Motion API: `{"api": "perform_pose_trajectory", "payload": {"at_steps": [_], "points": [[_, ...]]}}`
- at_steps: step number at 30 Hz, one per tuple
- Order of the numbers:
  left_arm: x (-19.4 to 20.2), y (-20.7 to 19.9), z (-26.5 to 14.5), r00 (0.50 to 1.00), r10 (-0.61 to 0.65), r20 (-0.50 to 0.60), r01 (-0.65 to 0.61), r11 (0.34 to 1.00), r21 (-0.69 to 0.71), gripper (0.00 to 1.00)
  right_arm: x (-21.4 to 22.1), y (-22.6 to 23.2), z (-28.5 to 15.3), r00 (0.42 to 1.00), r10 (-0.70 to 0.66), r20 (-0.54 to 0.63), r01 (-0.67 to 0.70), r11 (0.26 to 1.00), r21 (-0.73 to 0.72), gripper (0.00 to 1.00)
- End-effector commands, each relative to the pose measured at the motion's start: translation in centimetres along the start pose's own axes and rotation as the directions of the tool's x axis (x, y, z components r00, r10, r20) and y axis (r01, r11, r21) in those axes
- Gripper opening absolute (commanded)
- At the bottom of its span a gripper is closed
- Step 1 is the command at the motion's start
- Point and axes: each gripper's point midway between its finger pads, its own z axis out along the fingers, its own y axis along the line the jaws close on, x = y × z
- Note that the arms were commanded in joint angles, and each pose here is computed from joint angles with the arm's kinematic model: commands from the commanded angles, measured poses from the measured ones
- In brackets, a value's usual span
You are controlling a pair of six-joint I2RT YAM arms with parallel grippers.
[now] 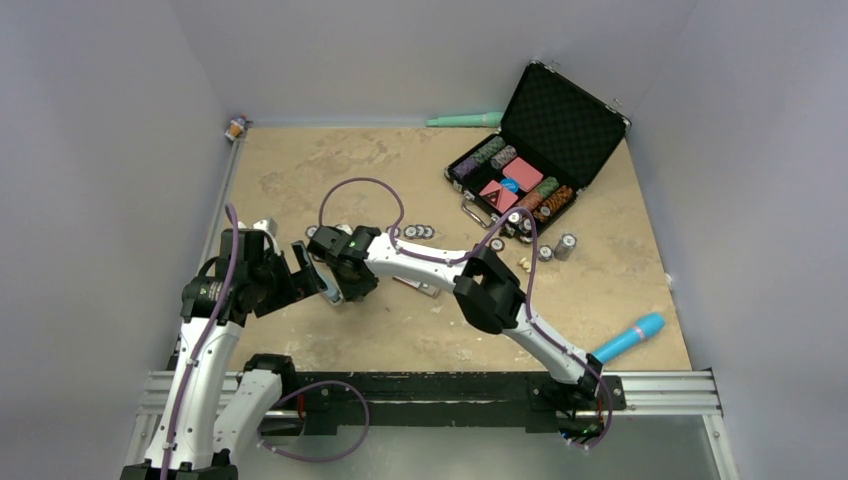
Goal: Unload the staples from the stapler
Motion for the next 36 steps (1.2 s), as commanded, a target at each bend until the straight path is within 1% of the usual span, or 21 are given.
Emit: {"api": "perform_pose_trajectory", "payload": {"at_steps": [1, 4, 7, 17, 30, 36], "points": [[-0.7, -0.4, 0.0, 1.000, 0.005, 0.028, -0.006, 1.000, 0.025, 1.00, 1.2, -1.0, -0.1, 1.000, 0.012, -0.028, -0.010, 0.998, 0.058, 0.33], [-0.6, -0.5, 0.0, 1.000, 0.006, 0.027, -0.007, 1.000, 0.027, 1.00, 1.5, -1.2, 0.1, 0.999, 0.014, -0.034, -0.012, 0.998, 0.062, 0.31], [-0.6, -0.4, 0.0, 1.000, 0.005, 0.025, -0.005, 1.000, 0.025, 1.00, 1.7, -1.3, 0.2, 0.999, 0.014, -0.043, -0.011, 0.998, 0.064, 0.27], [-0.6, -0.5, 0.1, 1.000, 0.005, 0.024, -0.005, 1.000, 0.026, 1.00, 1.0, -1.0, -1.2, 1.000, 0.020, -0.017, -0.019, 0.999, 0.043, 0.24], [-0.6, -0.3, 0.1, 1.000, 0.000, 0.020, -0.001, 1.000, 0.014, 1.00, -1.0, -0.9, -5.9, 0.996, 0.051, 0.068, -0.052, 0.999, 0.005, 0.22], [-0.6, -0.2, 0.2, 1.000, -0.003, 0.019, 0.003, 1.000, 0.009, 1.00, -1.1, -2.0, -8.9, 0.988, 0.102, 0.112, -0.100, 0.995, -0.025, 0.19]]}}
